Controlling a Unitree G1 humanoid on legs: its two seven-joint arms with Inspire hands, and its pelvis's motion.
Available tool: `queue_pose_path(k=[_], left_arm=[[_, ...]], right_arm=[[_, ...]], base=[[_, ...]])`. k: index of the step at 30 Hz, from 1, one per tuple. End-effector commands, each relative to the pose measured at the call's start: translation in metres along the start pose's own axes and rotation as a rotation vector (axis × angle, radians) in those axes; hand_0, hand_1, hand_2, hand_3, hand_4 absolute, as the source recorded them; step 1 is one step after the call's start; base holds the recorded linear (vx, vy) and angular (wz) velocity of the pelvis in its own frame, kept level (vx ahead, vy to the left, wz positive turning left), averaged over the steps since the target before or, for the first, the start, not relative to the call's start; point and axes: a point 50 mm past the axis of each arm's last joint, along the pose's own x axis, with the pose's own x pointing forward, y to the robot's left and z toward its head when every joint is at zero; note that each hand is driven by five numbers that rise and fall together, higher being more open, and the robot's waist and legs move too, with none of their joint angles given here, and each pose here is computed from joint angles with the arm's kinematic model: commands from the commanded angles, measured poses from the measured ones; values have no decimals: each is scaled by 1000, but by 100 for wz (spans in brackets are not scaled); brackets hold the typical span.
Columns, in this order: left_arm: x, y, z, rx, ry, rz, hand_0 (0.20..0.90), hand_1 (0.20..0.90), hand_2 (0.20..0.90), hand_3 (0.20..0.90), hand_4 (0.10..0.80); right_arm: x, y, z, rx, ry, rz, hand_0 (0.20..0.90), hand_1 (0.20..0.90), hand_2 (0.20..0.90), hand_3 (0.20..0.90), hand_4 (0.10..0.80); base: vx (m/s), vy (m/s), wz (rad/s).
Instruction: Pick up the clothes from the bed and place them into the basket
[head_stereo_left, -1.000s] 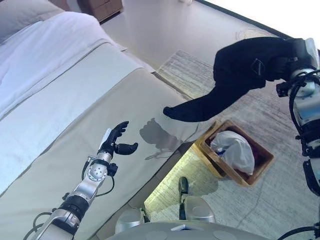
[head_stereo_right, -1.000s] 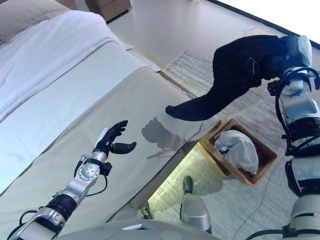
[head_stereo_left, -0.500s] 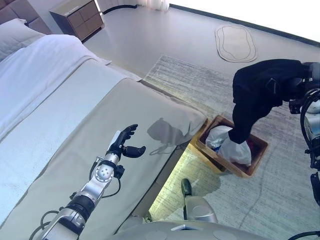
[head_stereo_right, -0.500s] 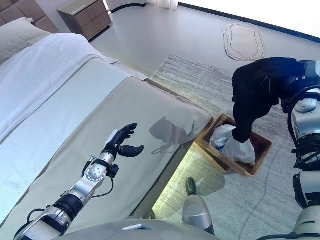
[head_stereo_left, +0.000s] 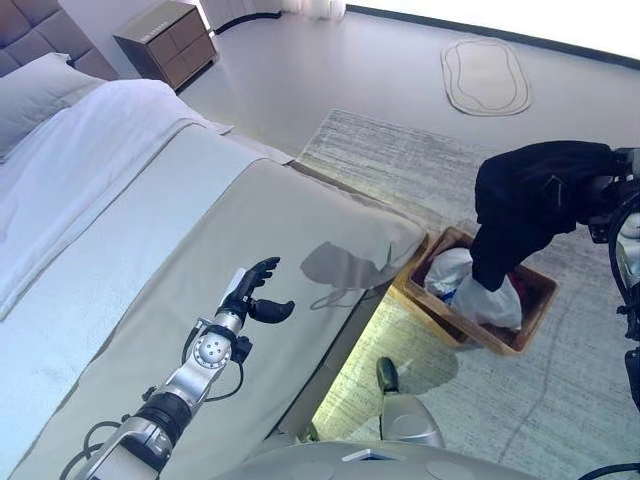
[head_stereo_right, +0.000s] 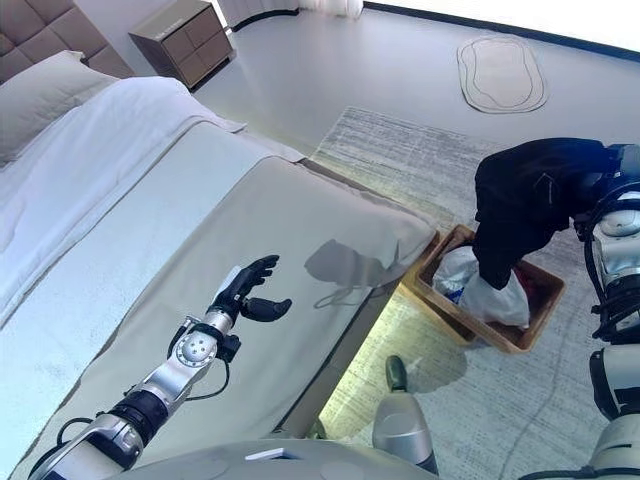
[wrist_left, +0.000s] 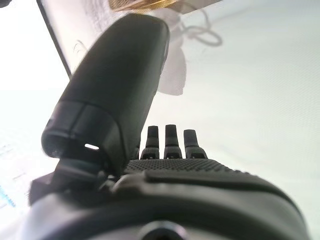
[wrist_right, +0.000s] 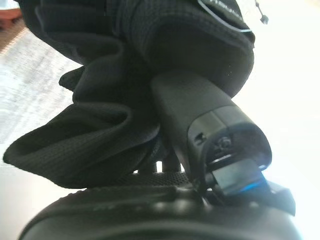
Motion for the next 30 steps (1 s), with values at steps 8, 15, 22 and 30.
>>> queue_pose_path(k=[8, 15, 22, 30], left_arm=[[12, 11, 42, -25, -201, 62, 900, 900, 900, 900, 800], [12, 14, 43, -23, -198, 61, 900, 900, 900, 900, 800], [8, 18, 38, -24, -189, 66, 900, 900, 900, 900, 800], [5, 20, 33, -19, -174, 59, 900, 900, 900, 900, 800]], right_arm=[[8, -45, 15, -66, -52, -151, 300, 300, 300, 200, 100], [5, -35, -25, -95, 83, -129, 300, 300, 300, 200, 100], [-1, -31, -47, -88, 150, -159, 900, 900, 900, 900, 800], [-2, -27, -50, -105, 143, -144, 900, 900, 900, 900, 800]], base=[[12, 4, -2], [23, -15, 0], [0, 0, 0], [7, -1, 2]])
